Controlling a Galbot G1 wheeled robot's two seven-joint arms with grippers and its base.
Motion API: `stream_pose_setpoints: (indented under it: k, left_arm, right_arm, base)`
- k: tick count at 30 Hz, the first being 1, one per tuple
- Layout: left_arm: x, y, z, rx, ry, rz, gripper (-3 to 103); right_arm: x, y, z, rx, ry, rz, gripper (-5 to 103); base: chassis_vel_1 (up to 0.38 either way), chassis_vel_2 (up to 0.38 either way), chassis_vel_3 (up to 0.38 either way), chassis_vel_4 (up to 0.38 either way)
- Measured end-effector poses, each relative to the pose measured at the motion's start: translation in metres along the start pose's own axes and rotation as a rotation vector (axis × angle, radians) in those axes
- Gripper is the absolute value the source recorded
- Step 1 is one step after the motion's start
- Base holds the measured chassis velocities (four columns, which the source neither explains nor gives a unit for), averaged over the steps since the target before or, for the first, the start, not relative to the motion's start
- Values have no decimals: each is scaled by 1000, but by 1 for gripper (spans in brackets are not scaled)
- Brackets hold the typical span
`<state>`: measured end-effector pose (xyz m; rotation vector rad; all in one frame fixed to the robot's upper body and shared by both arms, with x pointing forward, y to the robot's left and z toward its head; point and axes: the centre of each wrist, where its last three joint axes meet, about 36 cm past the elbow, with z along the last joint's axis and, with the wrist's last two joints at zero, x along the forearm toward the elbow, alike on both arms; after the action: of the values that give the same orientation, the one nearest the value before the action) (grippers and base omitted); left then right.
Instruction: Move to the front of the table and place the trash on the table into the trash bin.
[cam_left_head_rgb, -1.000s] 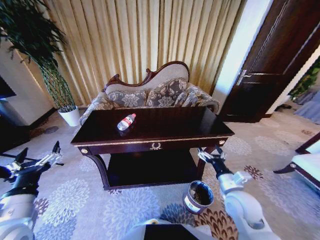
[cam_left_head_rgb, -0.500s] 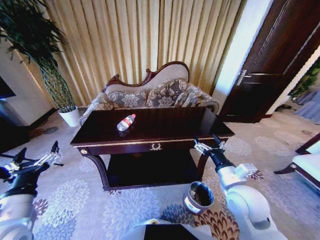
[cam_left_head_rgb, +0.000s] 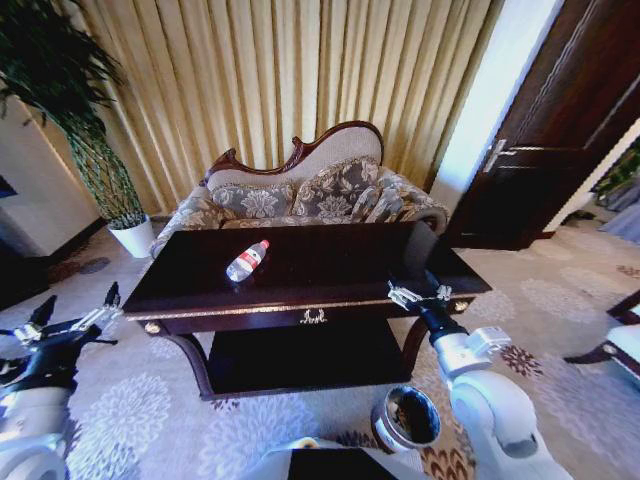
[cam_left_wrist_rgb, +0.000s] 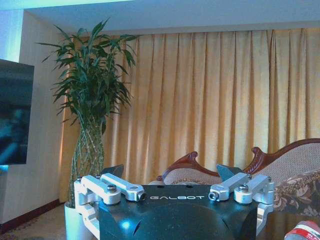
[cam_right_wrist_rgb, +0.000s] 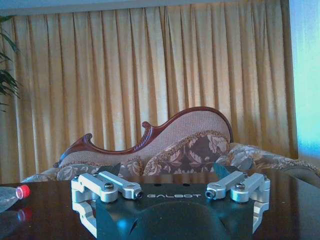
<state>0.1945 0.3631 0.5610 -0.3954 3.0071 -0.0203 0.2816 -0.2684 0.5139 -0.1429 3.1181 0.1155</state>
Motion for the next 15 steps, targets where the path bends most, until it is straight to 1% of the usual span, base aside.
stream_pose_setpoints:
  k: [2,7,8,10,11,12,15]
  left_arm:
    - [0,0,0,0,0,2,100]
    - [-12,-2,-8,-12,-12,45,100]
    - [-20,-1,-13,-21,-19,66,100]
    - [-42,6,-15,-27,-1,89,100]
    - [-48,9,-15,-28,6,92,100]
    - [-48,9,-15,-28,6,92,100]
    - [-88,20,-16,-32,33,121,100]
  right_arm:
    - [0,0,1,0,1,1,100]
    - [-2,-4,6,0,12,11,100]
    - [-2,-5,8,0,16,15,100]
    - [-1,-8,10,1,17,25,100]
    - [-1,-9,10,2,16,28,100]
    - [-1,-9,10,2,16,28,100]
    - [-1,-13,10,10,15,47,100]
  base:
    - [-67,25,30,-52]
    - [19,-27,-25,39]
    - [40,-59,-44,44]
    - [0,0,0,0]
    - [0,0,0,0]
    - [0,0,0,0]
    - [0,0,0,0]
